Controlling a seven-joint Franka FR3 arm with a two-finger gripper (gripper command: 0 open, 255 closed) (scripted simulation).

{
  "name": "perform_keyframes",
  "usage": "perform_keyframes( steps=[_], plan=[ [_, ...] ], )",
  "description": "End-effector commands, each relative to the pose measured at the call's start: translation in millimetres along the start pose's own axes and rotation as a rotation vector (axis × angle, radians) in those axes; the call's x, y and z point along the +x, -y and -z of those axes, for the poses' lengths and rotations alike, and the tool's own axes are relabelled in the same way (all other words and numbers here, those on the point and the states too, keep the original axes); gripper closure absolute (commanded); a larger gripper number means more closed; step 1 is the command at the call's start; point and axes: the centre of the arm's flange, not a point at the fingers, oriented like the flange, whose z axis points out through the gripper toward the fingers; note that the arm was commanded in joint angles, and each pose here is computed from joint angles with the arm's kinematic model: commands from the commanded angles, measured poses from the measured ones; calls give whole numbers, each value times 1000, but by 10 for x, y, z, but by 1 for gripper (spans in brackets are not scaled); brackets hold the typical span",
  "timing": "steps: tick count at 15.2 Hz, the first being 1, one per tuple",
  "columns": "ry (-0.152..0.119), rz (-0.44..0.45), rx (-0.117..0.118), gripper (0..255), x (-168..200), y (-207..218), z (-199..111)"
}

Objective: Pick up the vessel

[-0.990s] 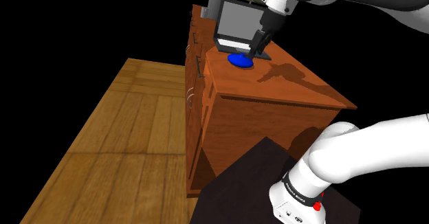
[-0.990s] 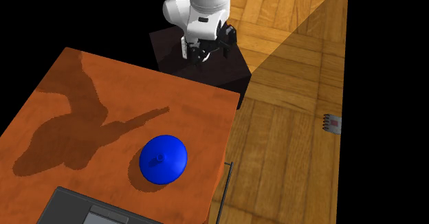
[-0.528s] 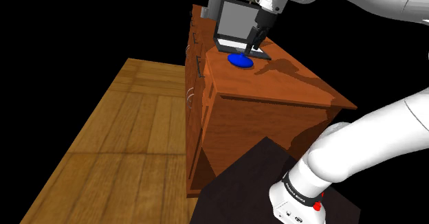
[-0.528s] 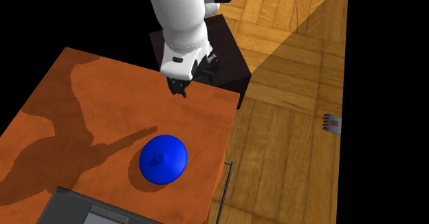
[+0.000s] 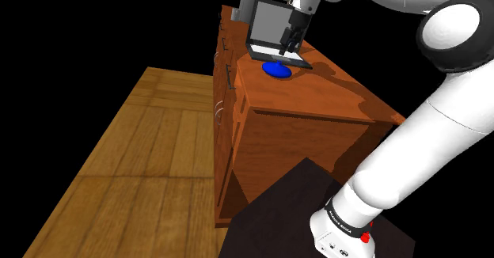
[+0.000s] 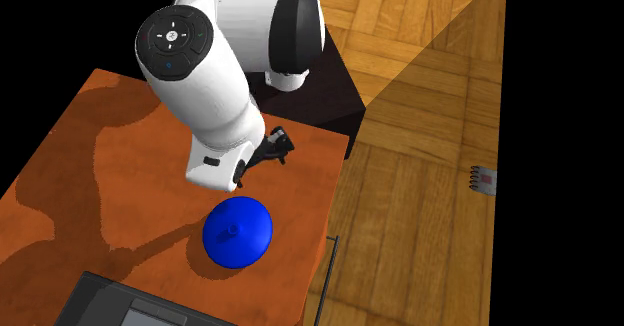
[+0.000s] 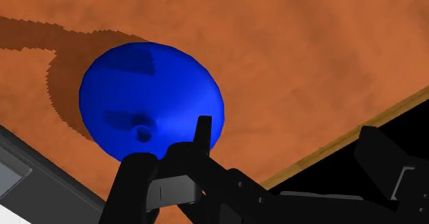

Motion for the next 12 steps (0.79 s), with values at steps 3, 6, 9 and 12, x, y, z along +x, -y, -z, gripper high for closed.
perform_keyframes(
  steps=[3,6,9,12],
  plan=[
    [19,-4,17,0,288,-483,-138],
    [33,-9,30,0,495,-842,-226],
    [45,-12,41,0,671,-1149,-309],
    [45,-12,41,0,662,-1153,-467]
  ],
)
